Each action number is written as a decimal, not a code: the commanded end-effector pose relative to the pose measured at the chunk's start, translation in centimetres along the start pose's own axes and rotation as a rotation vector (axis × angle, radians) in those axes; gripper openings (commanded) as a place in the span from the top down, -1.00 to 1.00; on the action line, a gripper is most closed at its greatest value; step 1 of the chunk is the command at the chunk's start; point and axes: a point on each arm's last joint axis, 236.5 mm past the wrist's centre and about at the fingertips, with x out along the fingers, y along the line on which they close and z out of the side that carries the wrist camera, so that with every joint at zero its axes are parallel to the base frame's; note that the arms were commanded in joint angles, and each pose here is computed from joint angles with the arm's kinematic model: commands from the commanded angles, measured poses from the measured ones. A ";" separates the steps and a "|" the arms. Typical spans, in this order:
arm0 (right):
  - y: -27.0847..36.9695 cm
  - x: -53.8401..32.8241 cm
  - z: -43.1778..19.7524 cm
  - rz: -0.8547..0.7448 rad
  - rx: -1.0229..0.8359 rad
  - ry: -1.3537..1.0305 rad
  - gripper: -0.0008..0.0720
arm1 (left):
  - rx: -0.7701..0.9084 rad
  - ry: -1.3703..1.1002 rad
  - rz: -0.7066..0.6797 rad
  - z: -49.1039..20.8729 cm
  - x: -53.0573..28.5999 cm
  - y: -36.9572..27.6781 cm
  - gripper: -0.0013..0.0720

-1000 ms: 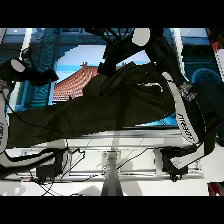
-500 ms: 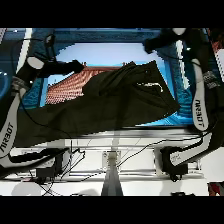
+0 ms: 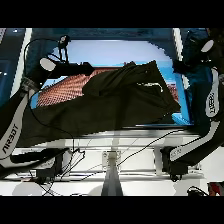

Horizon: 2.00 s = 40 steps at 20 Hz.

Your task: Fold the clothes and pants, and hang the long-sleeved shirts on hangers.

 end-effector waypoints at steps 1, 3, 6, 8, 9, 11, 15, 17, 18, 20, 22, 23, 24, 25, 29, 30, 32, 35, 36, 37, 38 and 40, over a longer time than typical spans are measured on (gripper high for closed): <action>-1.9 -0.1 0.3 0.018 0.044 -0.025 0.65 | 0.006 0.001 -0.002 0.0 0.1 -0.2 -0.82; -2.3 -0.1 0.5 0.000 -0.037 -0.033 -0.12 | 0.006 0.001 -0.002 0.0 0.1 -0.2 -0.82; -2.0 1.5 -0.9 0.034 -0.125 0.039 -0.12 | 0.006 0.000 -0.002 0.0 0.1 -0.2 -0.82; 0.9 3.0 -1.8 0.185 -0.161 0.074 -0.13 | 0.006 0.001 -0.002 0.0 0.1 -0.2 -0.82; 3.1 3.4 -1.8 0.291 -0.184 0.065 -0.13 | 0.006 0.001 -0.002 0.0 0.1 -0.2 -0.82; 6.3 3.3 -1.2 0.434 -0.233 0.021 -0.18 | 0.005 0.002 -0.002 -0.1 0.2 -0.1 -0.82; 8.2 4.6 -0.6 0.440 -0.335 -0.011 -0.52 | 0.005 0.003 -0.002 -0.1 0.2 -0.1 -0.82; 9.0 5.2 -1.4 0.459 -0.350 0.021 -0.52 | 0.004 0.003 -0.002 -0.1 0.2 -0.1 -0.82; 9.3 5.2 -2.1 0.478 -0.370 0.044 -0.52 | 0.004 0.003 -0.002 -0.1 0.2 -0.1 -0.82; 10.6 4.7 -3.3 0.555 -0.423 0.067 -0.50 | 0.005 0.003 -0.002 -0.1 0.2 -0.1 -0.82; 11.6 4.1 -4.1 0.618 -0.473 0.074 -0.37 | 0.005 0.003 -0.002 -0.1 0.2 -0.1 -0.82; 11.8 4.0 -4.3 0.629 -0.482 0.080 -0.20 | 0.005 0.003 -0.002 -0.1 0.2 -0.1 -0.82; 11.8 4.0 -4.3 0.629 -0.482 0.080 -0.10 | 0.005 0.003 -0.001 -0.1 0.2 -0.1 -0.82; 11.9 4.1 -4.3 0.627 -0.485 0.080 -0.05 | 0.005 0.004 -0.001 -0.1 0.2 -0.1 -0.82; 14.0 3.4 -6.3 0.688 -0.519 0.157 0.91 | -0.025 0.016 -0.014 -0.6 1.0 -0.1 -0.82; 14.6 2.6 -7.7 0.721 -0.539 0.213 0.91 | -0.059 0.002 -0.032 -0.3 1.3 -0.4 -0.82; 15.2 0.5 -9.7 0.753 -0.566 0.299 0.91 | -0.137 -0.070 -0.062 1.5 1.3 -1.1 -0.81; 16.2 -3.0 -9.0 0.699 -0.603 0.231 0.92 | -0.123 -0.099 -0.099 3.4 0.7 -2.7 -0.79; 16.8 -4.3 -8.9 0.681 -0.623 0.195 0.92 | -0.106 -0.114 -0.105 4.2 0.4 -3.2 -0.80; 17.4 -5.6 -9.0 0.658 -0.639 0.154 0.92 | -0.081 -0.132 -0.107 5.2 0.0 -3.8 -0.80; 17.8 -6.6 -9.5 0.634 -0.650 0.126 0.92 | -0.051 -0.146 -0.103 6.0 -0.3 -4.1 -0.80; 18.1 -7.8 -11.6 0.582 -0.666 0.097 0.92 | -0.021 -0.161 -0.095 6.7 -0.5 -4.4 -0.80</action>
